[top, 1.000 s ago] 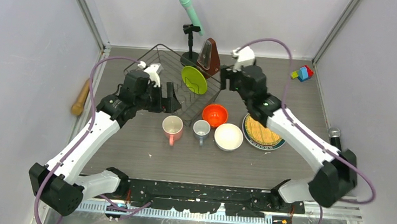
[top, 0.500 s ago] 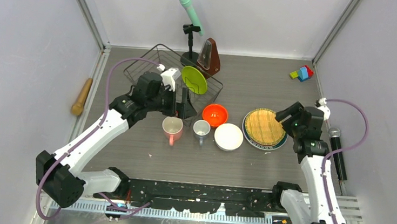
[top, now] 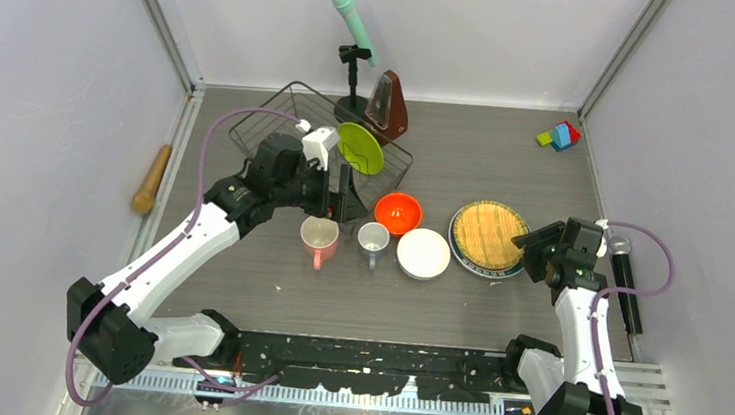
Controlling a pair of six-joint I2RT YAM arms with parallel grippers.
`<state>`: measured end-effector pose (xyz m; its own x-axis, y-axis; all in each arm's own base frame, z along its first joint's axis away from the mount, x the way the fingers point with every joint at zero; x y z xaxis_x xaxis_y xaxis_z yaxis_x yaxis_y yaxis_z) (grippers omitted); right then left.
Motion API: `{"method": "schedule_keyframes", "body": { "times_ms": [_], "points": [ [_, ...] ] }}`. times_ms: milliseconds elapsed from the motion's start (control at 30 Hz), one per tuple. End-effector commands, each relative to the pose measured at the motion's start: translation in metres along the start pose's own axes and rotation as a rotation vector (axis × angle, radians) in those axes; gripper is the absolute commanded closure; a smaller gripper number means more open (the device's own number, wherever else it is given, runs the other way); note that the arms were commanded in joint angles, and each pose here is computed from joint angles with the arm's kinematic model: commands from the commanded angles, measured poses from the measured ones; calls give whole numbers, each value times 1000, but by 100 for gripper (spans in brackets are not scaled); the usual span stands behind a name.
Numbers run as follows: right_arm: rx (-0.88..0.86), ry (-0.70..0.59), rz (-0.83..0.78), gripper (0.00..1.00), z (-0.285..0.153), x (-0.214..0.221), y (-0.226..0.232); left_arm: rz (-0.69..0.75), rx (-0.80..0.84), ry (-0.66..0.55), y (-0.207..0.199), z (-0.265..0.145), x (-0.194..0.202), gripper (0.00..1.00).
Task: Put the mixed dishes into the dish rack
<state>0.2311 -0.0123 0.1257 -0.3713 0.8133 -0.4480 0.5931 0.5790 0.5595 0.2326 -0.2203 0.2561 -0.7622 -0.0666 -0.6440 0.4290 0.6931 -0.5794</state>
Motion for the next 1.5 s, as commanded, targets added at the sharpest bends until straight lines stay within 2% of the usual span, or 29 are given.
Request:
{"method": "schedule_keyframes", "body": {
  "times_ms": [0, 133, 800, 867, 900, 1133, 1467],
  "points": [
    [28, -35, 33, 44, 5, -4, -5, 21, 52, -27, -10, 1, -8, 10],
    [69, -34, 30, 45, 11, -1, -15, 21, 60, -24, -12, 1, -9, 11],
    [62, 28, 139, 47, 42, 21, -29, 2, 53, -14, -12, 7, -12, 13],
    [62, 24, 143, 50, 43, 21, -30, 3, 52, -13, -12, 6, -12, 13],
    [62, 23, 140, 55, 42, 21, -29, 3, 52, -15, -13, 6, -13, 13],
    [44, -62, 86, 97, 20, 4, -20, -13, 57, -10, -15, 8, -14, 13],
    [-76, -196, -33, 100, -39, -34, 23, -47, 123, -8, -30, 15, -25, 13]
  ]
}}
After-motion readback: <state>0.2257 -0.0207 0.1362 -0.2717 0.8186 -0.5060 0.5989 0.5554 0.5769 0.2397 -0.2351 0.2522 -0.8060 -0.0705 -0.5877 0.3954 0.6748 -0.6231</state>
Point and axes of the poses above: each gripper's point midway between its finger pads, its own z axis out along the fingers, its own y axis along the line the jaws close on, x = y × z, the point moved 4 cm from there along -z, back along the fingers, and after that the axes turned 5 degrees about -z, right-handed, at the moved point
